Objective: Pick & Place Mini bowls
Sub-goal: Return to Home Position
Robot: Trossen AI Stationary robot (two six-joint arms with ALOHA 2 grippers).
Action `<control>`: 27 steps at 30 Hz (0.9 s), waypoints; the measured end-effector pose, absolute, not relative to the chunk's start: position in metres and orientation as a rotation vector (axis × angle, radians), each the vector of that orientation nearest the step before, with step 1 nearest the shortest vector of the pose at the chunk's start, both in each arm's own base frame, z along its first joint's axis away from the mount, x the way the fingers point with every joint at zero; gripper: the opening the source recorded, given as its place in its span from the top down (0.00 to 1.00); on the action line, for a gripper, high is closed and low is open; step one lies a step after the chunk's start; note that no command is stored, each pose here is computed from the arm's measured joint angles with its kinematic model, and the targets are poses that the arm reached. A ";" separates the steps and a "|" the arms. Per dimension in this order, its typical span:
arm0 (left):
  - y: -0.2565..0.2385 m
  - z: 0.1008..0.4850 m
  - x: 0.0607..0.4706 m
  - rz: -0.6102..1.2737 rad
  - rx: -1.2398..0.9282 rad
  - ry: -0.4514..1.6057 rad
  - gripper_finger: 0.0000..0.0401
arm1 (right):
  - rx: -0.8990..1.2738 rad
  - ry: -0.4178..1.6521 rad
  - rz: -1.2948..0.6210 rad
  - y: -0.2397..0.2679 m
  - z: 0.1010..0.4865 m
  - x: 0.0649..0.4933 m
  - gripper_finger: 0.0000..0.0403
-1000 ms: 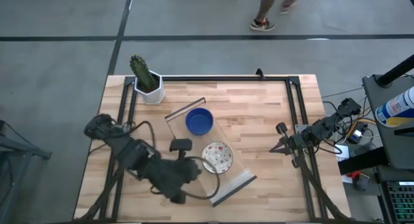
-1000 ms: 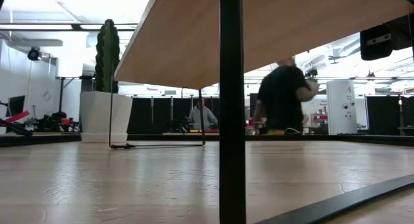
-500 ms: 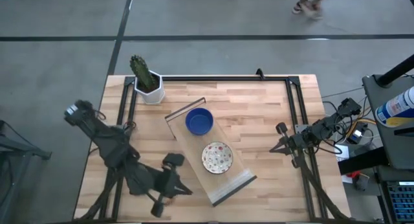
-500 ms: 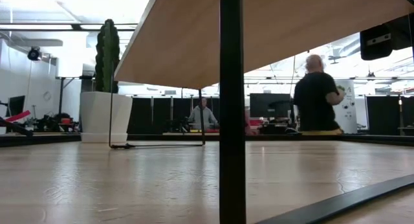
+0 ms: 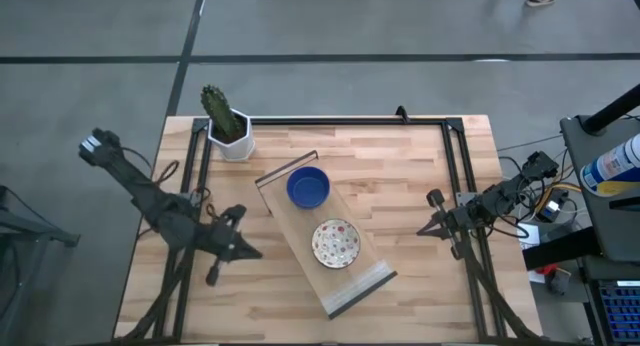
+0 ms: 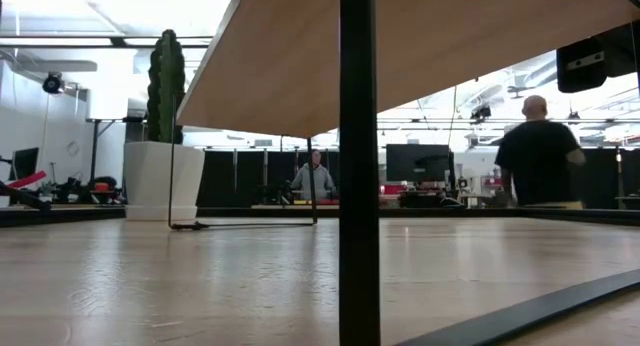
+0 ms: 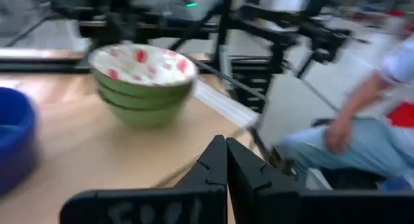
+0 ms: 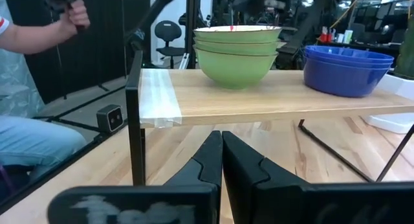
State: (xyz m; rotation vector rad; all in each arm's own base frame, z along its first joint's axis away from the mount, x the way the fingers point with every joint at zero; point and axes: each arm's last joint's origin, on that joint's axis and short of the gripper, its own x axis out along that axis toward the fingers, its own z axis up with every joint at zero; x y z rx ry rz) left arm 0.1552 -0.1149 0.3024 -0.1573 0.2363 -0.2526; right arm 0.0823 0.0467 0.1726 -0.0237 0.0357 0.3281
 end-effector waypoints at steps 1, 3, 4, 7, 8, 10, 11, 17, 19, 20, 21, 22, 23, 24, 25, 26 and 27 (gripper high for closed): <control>-0.113 0.294 0.152 -0.279 -0.144 0.214 1.00 | -0.024 0.036 0.328 0.047 0.173 0.082 0.98; -0.107 0.277 0.144 -0.305 -0.141 0.166 1.00 | -0.018 0.036 0.328 0.047 0.173 0.082 0.98; -0.104 0.270 0.141 -0.329 -0.124 0.138 1.00 | -0.013 0.037 0.328 0.047 0.173 0.082 0.98; -0.099 0.248 0.128 -0.503 -0.057 0.112 1.00 | -0.017 0.037 0.328 0.047 0.173 0.082 0.98; -0.096 0.241 0.124 -0.522 -0.063 0.105 1.00 | -0.023 0.036 0.328 0.047 0.173 0.082 0.98; -0.089 0.234 0.118 -0.495 -0.084 0.069 1.00 | -0.023 0.036 0.328 0.047 0.173 0.082 0.98; -0.085 0.230 0.115 -0.481 -0.089 0.060 1.00 | -0.020 0.036 0.328 0.047 0.173 0.082 0.98; -0.070 0.203 0.098 -0.482 -0.124 0.013 1.00 | -0.023 0.036 0.328 0.047 0.173 0.082 0.98; -0.066 0.198 0.093 -0.493 -0.099 -0.030 1.00 | -0.023 0.036 0.328 0.047 0.173 0.082 0.98; -0.065 0.195 0.091 -0.498 -0.083 -0.047 1.00 | -0.020 0.036 0.328 0.047 0.173 0.082 0.98; -0.064 0.193 0.089 -0.506 -0.070 -0.069 1.00 | -0.014 0.037 0.328 0.047 0.173 0.082 0.98; -0.062 0.191 0.087 -0.520 -0.060 -0.092 1.00 | -0.013 0.037 0.328 0.047 0.173 0.082 0.98; -0.062 0.190 0.085 -0.539 -0.055 -0.111 1.00 | -0.013 0.037 0.327 0.047 0.173 0.082 0.98; -0.061 0.187 0.083 -0.560 -0.052 -0.122 1.00 | -0.013 0.037 0.328 0.047 0.173 0.082 0.98; -0.060 0.186 0.081 -0.581 -0.053 -0.132 1.00 | -0.019 0.036 0.328 0.047 0.173 0.082 0.98; -0.060 0.185 0.080 -0.608 -0.055 -0.138 1.00 | -0.024 0.036 0.328 0.047 0.173 0.082 0.98; -0.060 0.180 0.079 -0.633 -0.060 -0.126 1.00 | -0.024 0.035 0.328 0.047 0.173 0.082 0.98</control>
